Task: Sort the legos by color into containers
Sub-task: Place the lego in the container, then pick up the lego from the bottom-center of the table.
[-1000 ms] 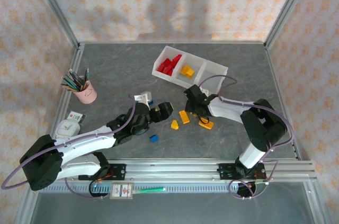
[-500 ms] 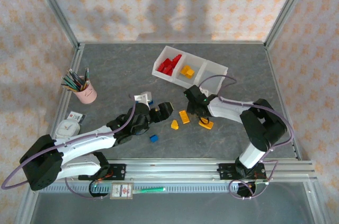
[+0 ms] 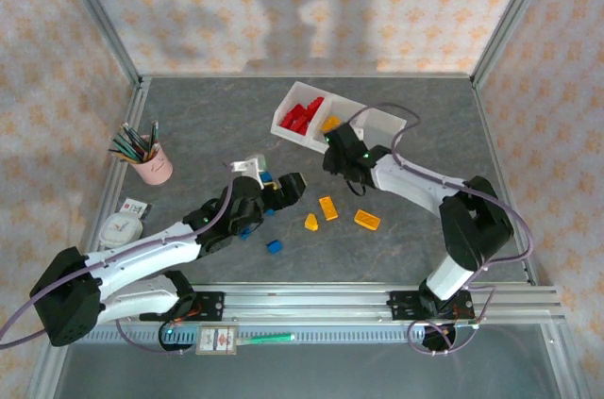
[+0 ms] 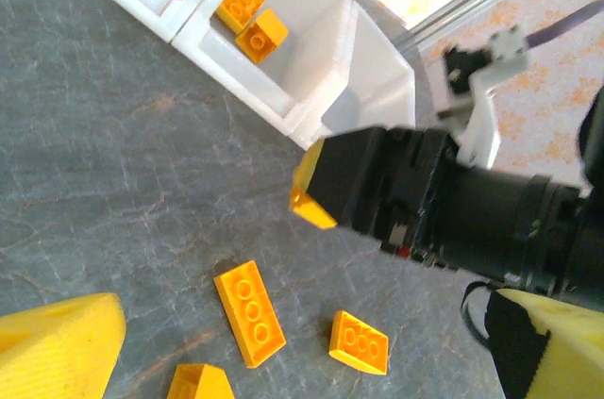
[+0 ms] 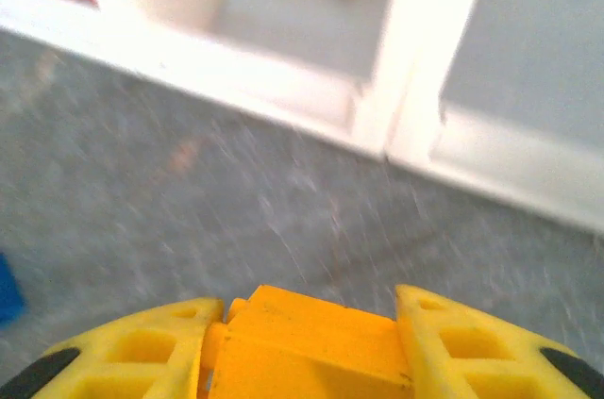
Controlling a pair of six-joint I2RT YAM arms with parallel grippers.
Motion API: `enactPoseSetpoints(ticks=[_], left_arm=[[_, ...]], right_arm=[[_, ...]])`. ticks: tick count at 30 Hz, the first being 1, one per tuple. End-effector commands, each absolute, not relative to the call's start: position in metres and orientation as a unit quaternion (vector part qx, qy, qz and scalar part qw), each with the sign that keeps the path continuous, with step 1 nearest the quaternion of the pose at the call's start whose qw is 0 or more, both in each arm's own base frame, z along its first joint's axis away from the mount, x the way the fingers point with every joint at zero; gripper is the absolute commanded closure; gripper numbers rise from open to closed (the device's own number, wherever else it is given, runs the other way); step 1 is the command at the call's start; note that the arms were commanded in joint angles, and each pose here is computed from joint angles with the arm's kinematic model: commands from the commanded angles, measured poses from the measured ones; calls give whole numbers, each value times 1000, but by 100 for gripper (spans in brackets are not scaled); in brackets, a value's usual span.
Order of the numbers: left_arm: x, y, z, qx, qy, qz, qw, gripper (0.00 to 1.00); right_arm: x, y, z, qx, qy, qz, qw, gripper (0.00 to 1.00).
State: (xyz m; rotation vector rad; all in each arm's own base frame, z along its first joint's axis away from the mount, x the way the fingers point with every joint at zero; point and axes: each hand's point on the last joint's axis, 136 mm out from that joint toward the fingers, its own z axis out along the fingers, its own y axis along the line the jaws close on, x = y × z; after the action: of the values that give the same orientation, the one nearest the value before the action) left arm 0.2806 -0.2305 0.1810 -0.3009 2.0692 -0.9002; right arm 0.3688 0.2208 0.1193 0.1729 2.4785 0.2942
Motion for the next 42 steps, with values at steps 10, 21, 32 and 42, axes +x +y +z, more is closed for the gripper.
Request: enactPoseSetpoints(ticks=[10,21,32,42], left_arm=[[318,-213,200,-121,824,-340,437,1],[326,-220,196,-117,826,-347,428,1],[324,-217,204,-120,822,-351,432,1],[310,-218,197,-111,825,-366,416,1]], right_arm=[[479,218,135,57,926,54,370,62],[512,224,132,60,926,58,367,47],[501,221,159,58,922,72,376,36],[438,203,164,61,927,100,356,31]])
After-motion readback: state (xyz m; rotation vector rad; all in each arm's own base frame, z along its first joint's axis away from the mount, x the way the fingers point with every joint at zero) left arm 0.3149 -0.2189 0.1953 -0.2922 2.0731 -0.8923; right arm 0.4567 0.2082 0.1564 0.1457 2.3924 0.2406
